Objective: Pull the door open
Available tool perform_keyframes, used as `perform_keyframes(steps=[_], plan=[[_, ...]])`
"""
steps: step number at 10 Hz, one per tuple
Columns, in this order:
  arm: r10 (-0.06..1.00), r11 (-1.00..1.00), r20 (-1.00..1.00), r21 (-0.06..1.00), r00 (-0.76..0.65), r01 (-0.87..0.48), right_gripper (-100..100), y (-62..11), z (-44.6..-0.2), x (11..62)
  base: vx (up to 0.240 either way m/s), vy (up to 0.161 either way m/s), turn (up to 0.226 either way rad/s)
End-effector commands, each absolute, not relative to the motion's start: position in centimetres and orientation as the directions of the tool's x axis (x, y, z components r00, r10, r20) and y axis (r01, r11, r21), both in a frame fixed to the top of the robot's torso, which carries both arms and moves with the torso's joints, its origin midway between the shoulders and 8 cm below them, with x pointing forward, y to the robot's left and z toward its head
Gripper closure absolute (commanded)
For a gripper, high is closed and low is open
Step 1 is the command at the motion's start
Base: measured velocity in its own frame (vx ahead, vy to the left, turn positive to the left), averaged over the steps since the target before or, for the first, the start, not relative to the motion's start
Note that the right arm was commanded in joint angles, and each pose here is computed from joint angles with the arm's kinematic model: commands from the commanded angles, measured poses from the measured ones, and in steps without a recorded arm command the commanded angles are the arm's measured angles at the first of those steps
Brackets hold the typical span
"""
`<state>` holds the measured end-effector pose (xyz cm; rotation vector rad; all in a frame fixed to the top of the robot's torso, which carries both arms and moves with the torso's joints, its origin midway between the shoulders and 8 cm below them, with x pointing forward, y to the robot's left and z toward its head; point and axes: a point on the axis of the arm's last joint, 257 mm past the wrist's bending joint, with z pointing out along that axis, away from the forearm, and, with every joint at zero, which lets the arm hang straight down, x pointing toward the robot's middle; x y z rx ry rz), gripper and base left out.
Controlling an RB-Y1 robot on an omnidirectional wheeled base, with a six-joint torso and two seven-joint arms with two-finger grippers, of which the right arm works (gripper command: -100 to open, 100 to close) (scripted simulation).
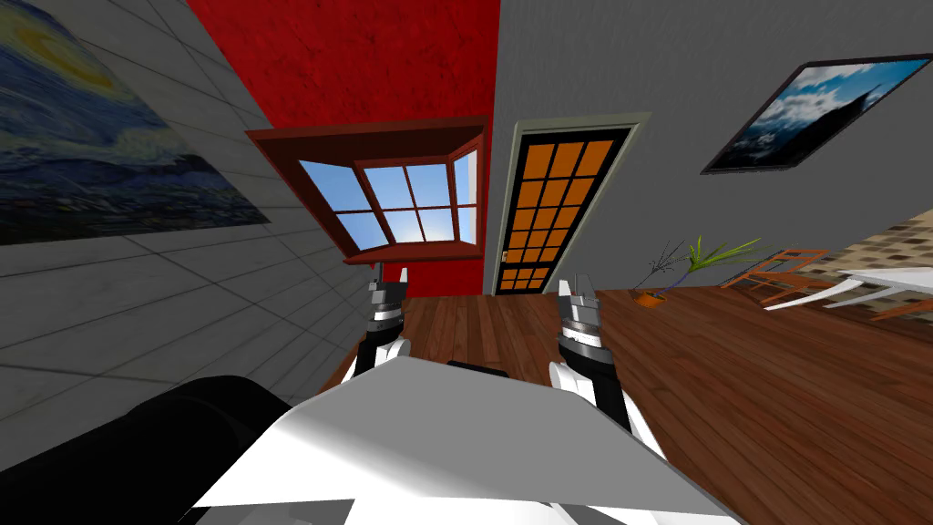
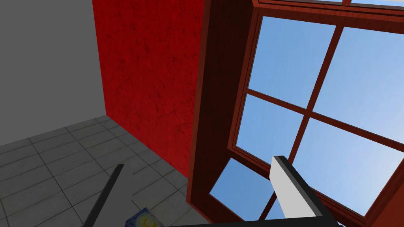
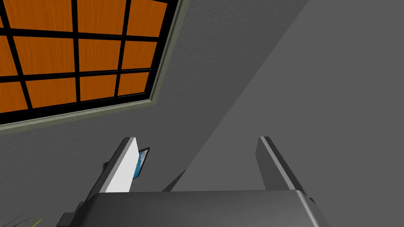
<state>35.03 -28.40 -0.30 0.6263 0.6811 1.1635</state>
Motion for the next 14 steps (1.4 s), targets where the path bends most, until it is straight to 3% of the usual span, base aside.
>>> perform_keyframes(steps=[1,14], plan=[[0.948,0.306,-0.187,0.75,0.256,-0.586,-100,-28.4,-1.2,35.4,0.061,-0.106,0.023],[0.819,0.573,-0.477,0.706,0.318,-0.416,-100,-29.5,-9.6,38.7,0.148,-0.006,0.02]])
